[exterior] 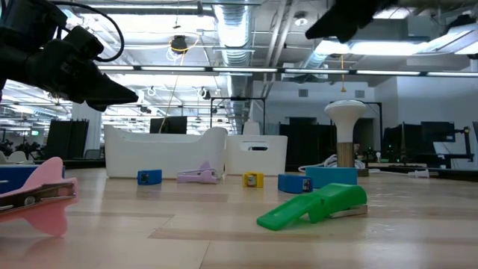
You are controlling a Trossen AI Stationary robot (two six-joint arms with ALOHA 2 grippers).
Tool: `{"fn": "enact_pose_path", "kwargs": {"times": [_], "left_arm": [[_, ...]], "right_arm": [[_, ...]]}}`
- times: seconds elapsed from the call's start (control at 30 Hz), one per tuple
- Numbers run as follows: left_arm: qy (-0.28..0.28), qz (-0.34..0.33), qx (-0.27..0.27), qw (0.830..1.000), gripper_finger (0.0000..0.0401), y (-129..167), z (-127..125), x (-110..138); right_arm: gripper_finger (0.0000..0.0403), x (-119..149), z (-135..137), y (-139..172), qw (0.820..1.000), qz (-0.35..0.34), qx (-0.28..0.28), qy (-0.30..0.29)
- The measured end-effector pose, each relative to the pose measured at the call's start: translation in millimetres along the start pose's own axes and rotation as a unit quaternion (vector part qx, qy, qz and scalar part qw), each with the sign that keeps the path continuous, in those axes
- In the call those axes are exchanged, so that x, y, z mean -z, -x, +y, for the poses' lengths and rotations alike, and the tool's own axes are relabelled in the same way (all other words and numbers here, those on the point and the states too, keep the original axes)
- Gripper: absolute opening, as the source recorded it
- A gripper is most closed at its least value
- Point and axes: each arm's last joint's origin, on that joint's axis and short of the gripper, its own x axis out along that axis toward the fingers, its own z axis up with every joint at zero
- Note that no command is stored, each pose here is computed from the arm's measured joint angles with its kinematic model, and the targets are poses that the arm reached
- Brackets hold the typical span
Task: Pick and place Stapler, Stapler remover, tape
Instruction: Put the gray staple remover into the bottom white bin
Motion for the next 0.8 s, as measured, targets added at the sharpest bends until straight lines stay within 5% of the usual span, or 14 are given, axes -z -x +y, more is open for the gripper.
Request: {"fn": "enact_pose_path", "kwargs": {"times": [0.47, 0.8], "left_arm": [[0.001, -0.005, 0.0, 1.0, 0.0095, 0, 0, -1], [-0.001, 0.006, 0.012, 1.0, 0.0076, 0, -1, -5]], "right_arm": [[0.0, 69, 26, -10, 0.995, -0.085, 0.022, -0.047], [0.0, 89, 30, -9, 0.99, -0.1, 0.053, -0.084]]}}
